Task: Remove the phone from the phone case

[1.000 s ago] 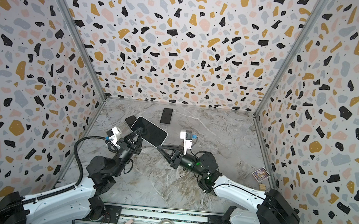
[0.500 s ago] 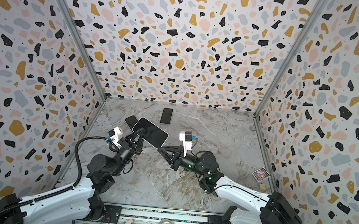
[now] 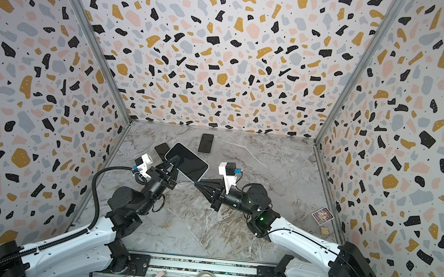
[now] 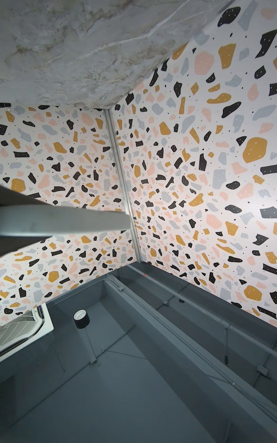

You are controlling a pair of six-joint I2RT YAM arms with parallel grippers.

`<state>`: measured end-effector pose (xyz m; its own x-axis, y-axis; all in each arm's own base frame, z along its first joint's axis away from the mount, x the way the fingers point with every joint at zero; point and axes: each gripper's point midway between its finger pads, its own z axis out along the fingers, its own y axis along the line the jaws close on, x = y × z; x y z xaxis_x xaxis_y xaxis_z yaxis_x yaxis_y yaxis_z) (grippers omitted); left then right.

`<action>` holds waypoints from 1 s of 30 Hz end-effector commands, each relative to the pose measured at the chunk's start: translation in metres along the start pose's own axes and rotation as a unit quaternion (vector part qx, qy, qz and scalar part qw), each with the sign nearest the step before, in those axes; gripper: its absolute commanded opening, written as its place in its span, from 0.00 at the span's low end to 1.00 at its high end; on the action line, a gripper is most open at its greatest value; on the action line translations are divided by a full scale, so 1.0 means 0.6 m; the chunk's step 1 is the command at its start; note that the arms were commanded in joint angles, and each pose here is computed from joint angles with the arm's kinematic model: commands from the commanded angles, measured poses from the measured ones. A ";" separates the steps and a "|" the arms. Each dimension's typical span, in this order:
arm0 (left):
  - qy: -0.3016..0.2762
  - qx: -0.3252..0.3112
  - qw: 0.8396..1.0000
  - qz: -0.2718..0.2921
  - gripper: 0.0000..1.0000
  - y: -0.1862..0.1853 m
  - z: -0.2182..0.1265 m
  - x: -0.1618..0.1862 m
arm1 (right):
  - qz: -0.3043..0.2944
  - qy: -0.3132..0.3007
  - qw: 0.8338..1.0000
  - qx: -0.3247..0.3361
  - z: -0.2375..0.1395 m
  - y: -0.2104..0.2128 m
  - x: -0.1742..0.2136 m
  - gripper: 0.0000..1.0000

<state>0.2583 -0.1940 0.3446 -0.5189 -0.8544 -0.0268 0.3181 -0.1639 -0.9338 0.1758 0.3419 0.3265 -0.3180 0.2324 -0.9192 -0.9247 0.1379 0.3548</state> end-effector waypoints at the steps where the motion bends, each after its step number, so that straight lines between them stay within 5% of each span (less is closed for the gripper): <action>1: 0.035 0.060 0.998 -0.013 0.00 -0.078 0.007 0.021 | -0.045 0.060 0.997 0.028 0.001 -0.027 0.049 0.01; 14: 0.047 0.047 0.998 0.002 0.00 -0.071 0.010 0.029 | -0.045 0.038 0.997 0.047 -0.019 -0.052 0.018 0.03; 26: 0.084 0.035 0.994 0.057 0.00 -0.078 0.032 0.031 | 0.031 0.001 0.996 0.086 -0.134 -0.055 0.038 0.76; 30: 0.130 0.042 0.987 0.082 0.00 -0.081 0.049 0.048 | 0.062 -0.039 0.995 0.068 -0.171 -0.034 0.007 0.85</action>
<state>0.2650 -0.2175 0.3612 -0.6084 -0.7705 -0.1900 0.3456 -0.0417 -0.9375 0.1825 0.2528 0.2745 -0.3625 0.2530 -0.8970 -0.8482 0.3094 0.4300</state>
